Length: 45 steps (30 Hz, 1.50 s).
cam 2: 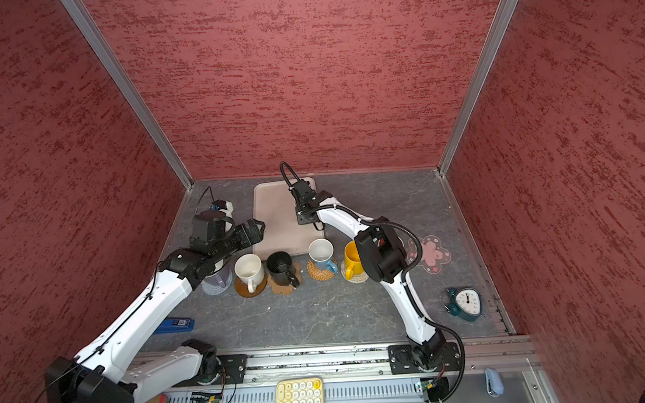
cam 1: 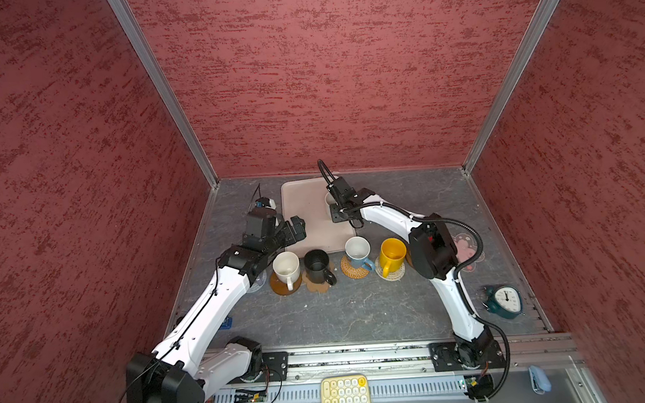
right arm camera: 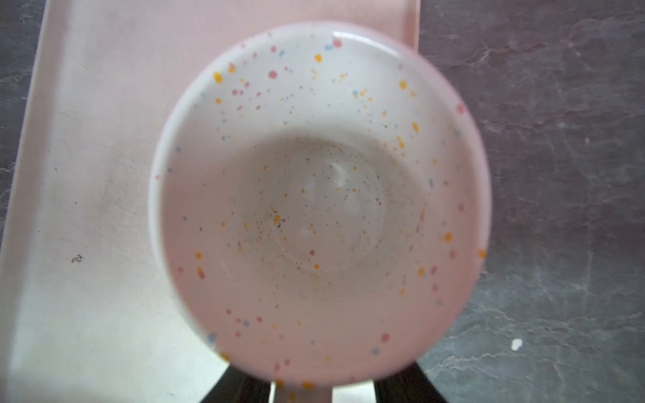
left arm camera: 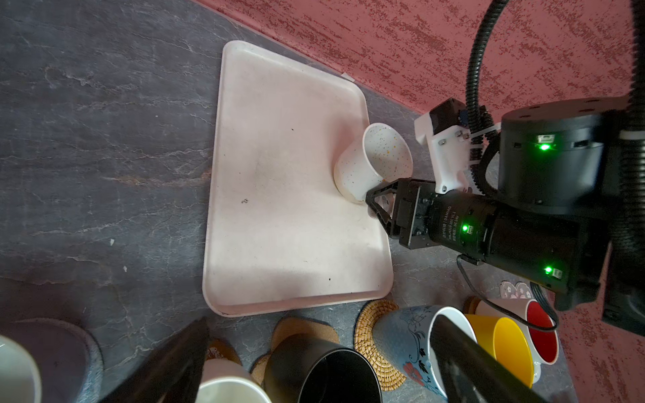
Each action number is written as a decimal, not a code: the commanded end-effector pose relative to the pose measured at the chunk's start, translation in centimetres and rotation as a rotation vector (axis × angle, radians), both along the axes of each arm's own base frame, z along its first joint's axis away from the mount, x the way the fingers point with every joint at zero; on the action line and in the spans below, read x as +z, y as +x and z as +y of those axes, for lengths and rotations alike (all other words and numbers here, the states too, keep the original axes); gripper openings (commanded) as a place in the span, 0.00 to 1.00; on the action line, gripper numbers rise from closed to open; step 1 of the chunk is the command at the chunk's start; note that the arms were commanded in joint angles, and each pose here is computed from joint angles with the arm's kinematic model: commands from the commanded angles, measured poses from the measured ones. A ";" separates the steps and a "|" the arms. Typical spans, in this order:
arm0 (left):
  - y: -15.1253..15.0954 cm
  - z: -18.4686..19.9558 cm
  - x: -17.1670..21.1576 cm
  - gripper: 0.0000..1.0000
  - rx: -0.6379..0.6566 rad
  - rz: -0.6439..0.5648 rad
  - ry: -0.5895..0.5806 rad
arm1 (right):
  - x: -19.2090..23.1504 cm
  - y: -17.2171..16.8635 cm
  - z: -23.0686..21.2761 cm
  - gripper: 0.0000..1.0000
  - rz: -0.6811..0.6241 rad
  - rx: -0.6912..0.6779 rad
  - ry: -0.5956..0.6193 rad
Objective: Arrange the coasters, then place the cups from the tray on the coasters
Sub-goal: 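Close the right gripper on the speckled mug's handle, then lift the speckled mug and carry it toward the pink flower coaster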
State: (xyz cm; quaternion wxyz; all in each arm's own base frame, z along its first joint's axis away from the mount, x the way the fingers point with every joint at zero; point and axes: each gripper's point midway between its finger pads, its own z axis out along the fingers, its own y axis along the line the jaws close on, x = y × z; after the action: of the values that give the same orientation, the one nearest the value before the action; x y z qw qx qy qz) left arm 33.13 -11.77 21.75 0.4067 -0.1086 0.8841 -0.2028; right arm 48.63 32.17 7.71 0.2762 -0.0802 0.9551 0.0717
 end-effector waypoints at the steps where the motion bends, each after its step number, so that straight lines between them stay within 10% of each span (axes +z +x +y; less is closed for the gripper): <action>1: 0.2 0.1 -0.3 0.99 0.005 -0.005 -0.006 | -0.8 0.1 0.1 0.43 0.015 0.009 -0.020; 24: 0.3 -0.2 -0.6 1.00 -0.006 0.013 -0.008 | -0.4 0.5 -0.2 0.00 -0.009 0.043 -0.036; 45: -0.8 -4.8 2.0 1.00 -0.193 -0.002 0.024 | 9.9 -0.4 -0.8 0.00 -0.277 0.107 0.076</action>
State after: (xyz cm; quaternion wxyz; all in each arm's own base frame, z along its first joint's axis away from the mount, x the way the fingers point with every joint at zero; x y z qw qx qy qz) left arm 32.28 -16.08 22.88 0.3828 -0.0319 0.8922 -0.2377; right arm 46.06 30.12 9.48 0.2974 -0.1398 0.9423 0.0645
